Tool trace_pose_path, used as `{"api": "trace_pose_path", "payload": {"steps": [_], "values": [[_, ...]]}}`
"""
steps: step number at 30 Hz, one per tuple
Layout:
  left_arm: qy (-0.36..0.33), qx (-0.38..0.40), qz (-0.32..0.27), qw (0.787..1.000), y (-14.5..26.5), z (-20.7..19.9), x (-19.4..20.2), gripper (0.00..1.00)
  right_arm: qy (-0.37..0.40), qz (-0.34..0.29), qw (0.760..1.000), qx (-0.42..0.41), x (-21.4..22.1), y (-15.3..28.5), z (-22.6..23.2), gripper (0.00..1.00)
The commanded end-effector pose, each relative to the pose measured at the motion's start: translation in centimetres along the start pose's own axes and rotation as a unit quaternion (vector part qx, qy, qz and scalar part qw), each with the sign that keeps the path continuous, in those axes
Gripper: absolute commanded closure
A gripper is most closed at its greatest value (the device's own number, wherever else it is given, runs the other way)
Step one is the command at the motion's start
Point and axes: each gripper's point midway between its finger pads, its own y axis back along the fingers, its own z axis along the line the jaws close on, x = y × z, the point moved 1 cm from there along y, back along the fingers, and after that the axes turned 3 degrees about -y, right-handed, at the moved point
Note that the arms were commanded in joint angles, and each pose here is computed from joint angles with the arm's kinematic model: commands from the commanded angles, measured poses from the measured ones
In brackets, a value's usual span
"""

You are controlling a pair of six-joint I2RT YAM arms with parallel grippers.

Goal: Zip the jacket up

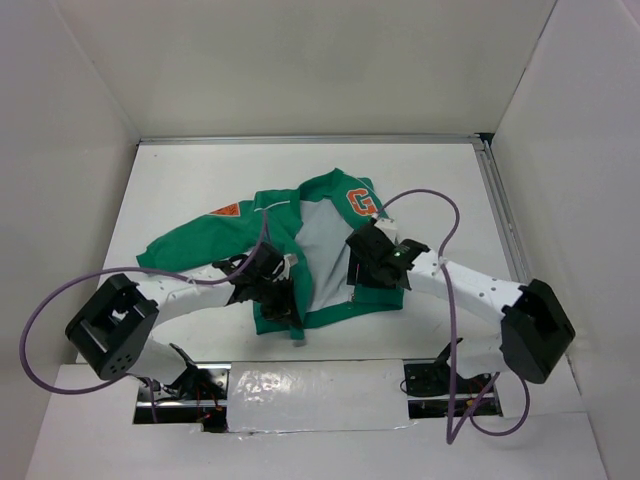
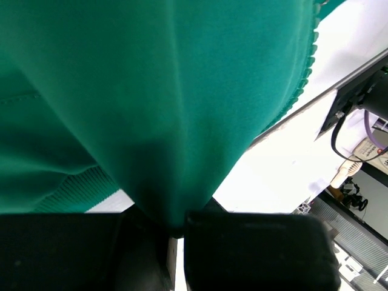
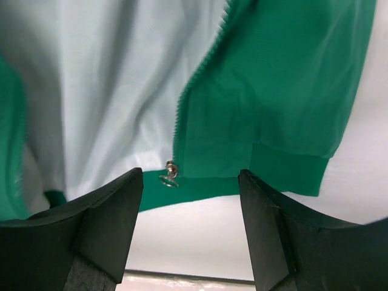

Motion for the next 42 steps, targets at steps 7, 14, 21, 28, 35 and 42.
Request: {"api": "trace_pose_path", "payload": {"steps": [7, 14, 21, 28, 35, 42], "values": [[-0.025, 0.026, 0.003, 0.999, -0.8, -0.9, -0.7, 1.0, -0.099, 0.027, 0.99, 0.099, 2.6, -4.6, -2.4, 0.29], [-0.025, 0.024, 0.005, 0.999, -0.9, -0.8, -0.8, 1.0, -0.111, 0.013, 0.987, 0.113, 2.1, -6.5, -2.8, 0.3], [-0.024, 0.012, 0.009, 1.0, -1.3, -0.3, -0.8, 1.0, -0.125, 0.024, 0.982, 0.138, 2.7, -7.8, -3.5, 0.29], [-0.01, -0.01, 0.009, 1.0, -1.9, 0.6, -1.2, 1.0, -0.125, 0.035, 0.979, 0.155, 3.8, -7.9, -4.5, 0.66], [0.037, -0.046, -0.029, 0.998, -2.5, 3.2, -5.1, 1.0, -0.111, -0.012, 0.978, 0.175, 1.8, -3.9, -7.5, 0.9], [0.094, -0.084, -0.044, 0.991, -2.3, 6.2, -8.9, 1.0, -0.095, -0.039, 0.986, 0.133, 0.4, -0.2, -8.3, 0.87]]}}
